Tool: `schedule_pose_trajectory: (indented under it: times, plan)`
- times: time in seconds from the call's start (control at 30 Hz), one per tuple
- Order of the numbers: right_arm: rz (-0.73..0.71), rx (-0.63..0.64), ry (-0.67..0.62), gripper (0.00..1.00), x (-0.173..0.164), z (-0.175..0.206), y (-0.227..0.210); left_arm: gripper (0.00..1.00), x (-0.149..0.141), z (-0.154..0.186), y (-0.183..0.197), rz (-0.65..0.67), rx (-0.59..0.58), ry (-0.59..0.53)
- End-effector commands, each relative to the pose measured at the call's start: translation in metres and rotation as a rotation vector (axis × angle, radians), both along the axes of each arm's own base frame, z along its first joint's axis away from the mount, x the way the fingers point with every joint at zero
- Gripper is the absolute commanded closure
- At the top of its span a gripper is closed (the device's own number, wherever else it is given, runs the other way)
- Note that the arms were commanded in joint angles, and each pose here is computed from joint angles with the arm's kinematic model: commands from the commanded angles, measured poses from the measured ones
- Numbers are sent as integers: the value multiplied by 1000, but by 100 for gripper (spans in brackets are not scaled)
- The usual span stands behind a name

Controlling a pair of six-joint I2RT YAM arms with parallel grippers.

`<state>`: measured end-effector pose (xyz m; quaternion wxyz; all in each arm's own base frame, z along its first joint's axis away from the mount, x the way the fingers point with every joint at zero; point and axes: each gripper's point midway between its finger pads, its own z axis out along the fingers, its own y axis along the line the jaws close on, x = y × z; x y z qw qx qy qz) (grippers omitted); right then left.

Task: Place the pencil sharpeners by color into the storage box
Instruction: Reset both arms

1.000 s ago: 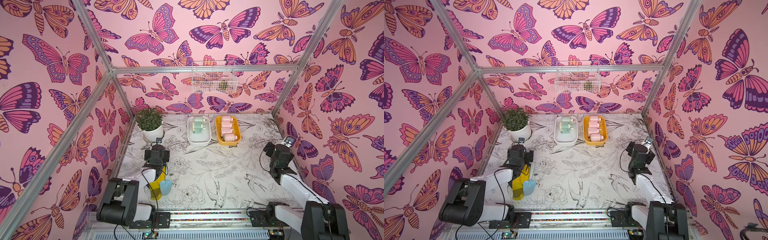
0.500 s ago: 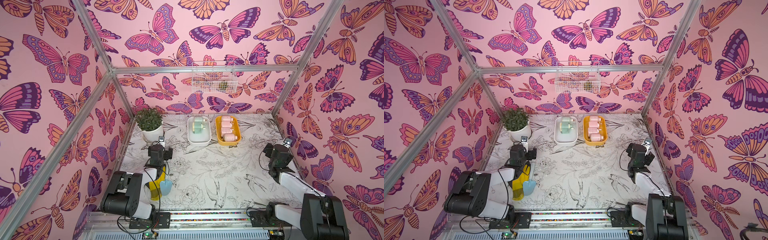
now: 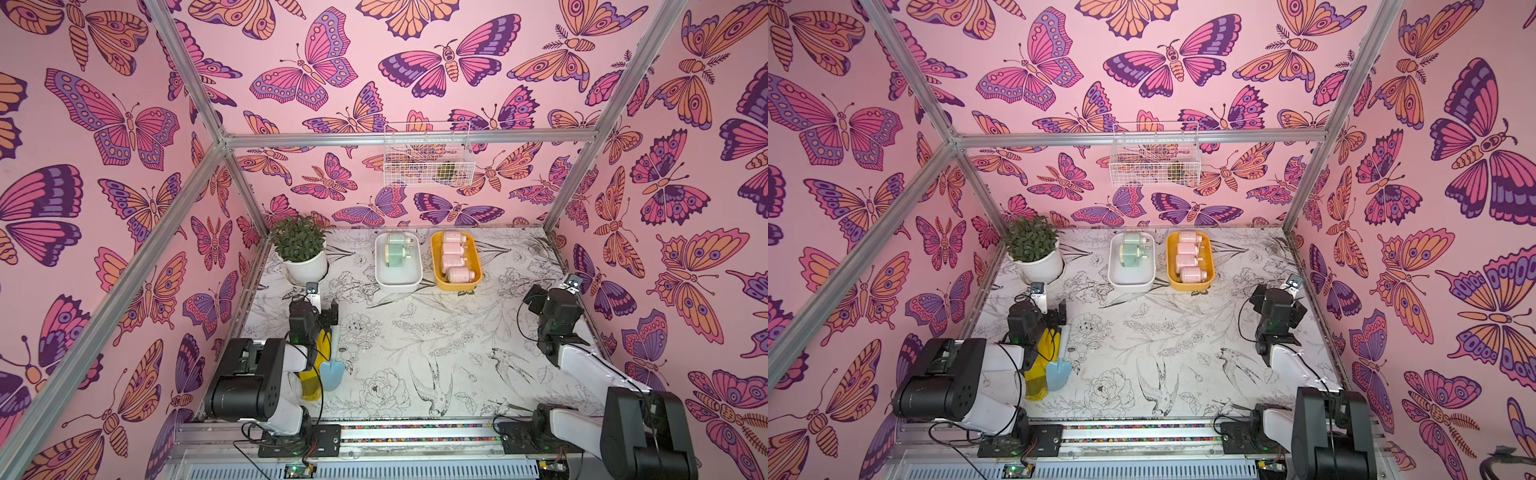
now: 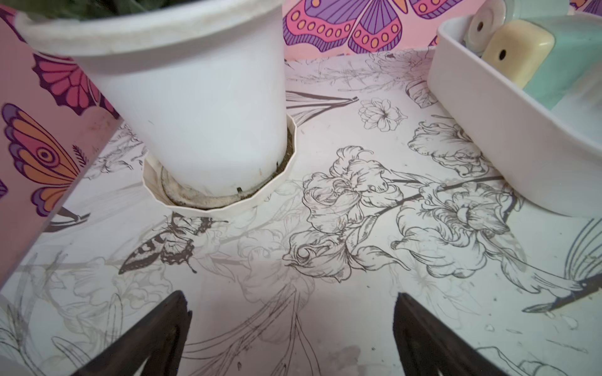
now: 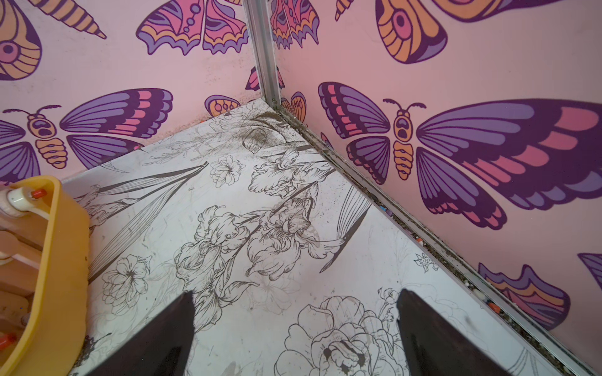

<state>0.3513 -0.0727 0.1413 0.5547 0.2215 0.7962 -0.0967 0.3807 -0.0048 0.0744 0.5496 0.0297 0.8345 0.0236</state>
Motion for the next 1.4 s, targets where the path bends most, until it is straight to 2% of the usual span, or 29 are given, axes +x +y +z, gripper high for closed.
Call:
schedule_pose_trajectory:
  times: [0.0, 0.07, 0.13, 0.23, 0.27, 0.37, 0.53, 0.6, 0.7, 1.37]
  plan:
    - [6, -7, -3, 1, 0, -2, -1, 0, 13, 13, 21, 136, -32, -29]
    - [11, -26, 3, 1, 1, -4, -1, 0, 10, 14, 33, 217, -30, -44]
    - [34, -36, 10, 1, 4, -14, 2, 0, 9, 15, 35, 226, -29, -49]
    - [153, -29, -30, 1, 21, -20, 20, 0, 9, 15, 35, 229, -33, -52]
    - [225, -43, -13, 1, 27, -21, 30, 0, 9, 15, 35, 228, -32, -53]
    - [296, -31, 26, 1, 40, -36, 42, 0, 9, 15, 35, 229, -32, -54]
    - [416, -57, -68, 1, 33, -40, 61, 0, 9, 15, 35, 229, -32, -55]
    - [453, -57, -55, 1, 34, -42, 67, 0, 9, 16, 35, 229, -32, -55]
    - [446, -35, 27, 1, 45, -49, 65, 0, 9, 15, 35, 228, -30, -53]
    - [431, -38, 14, 1, 44, -48, 63, 0, 9, 16, 35, 227, -29, -57]
